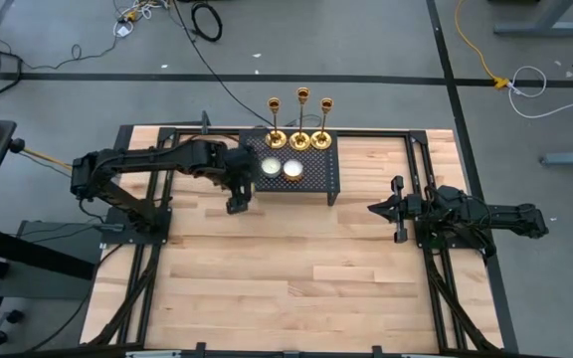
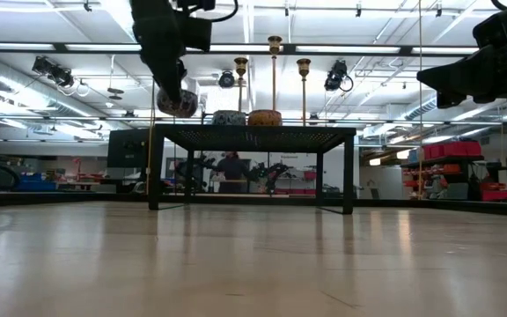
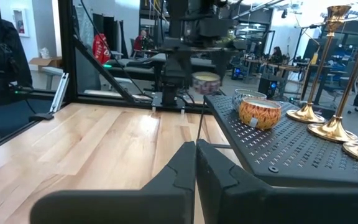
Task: Pick & Place candle stick holders
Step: Put the red scented candle on the shelf
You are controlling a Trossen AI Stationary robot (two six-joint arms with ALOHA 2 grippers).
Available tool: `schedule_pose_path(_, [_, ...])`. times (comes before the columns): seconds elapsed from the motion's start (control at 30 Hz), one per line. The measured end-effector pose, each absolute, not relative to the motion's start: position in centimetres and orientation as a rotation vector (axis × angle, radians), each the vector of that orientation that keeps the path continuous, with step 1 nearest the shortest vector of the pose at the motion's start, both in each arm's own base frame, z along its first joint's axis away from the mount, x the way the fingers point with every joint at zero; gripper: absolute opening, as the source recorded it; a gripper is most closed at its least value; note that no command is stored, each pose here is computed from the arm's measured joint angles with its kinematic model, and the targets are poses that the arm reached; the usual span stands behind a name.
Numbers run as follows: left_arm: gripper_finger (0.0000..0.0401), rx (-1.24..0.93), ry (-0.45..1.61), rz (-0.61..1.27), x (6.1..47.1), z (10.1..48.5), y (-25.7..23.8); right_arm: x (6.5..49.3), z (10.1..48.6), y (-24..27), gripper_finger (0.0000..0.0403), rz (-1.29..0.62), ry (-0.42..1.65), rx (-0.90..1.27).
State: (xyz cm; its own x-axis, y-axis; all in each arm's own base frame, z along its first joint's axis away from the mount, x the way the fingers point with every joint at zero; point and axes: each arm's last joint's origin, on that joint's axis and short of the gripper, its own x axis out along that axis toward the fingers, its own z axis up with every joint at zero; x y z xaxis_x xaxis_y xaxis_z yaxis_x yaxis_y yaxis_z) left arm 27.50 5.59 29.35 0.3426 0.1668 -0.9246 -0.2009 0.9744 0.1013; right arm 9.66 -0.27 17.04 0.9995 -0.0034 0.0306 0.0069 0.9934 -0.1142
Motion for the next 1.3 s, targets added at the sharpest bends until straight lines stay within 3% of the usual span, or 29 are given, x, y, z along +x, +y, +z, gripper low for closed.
schedule_pose_path(0.4, [0.0314,0.060,1.165,0.396,27.1,29.6,9.2,9.7,17.0,-0.3,0.0013,-0.005,-0.030,-0.115])
schedule_pose_path(1.3, [0.0314,-0.023,1.114,0.373,27.9,27.7,11.0,9.7,17.0,-0.3,0.0013,-0.005,-0.030,-0.115])
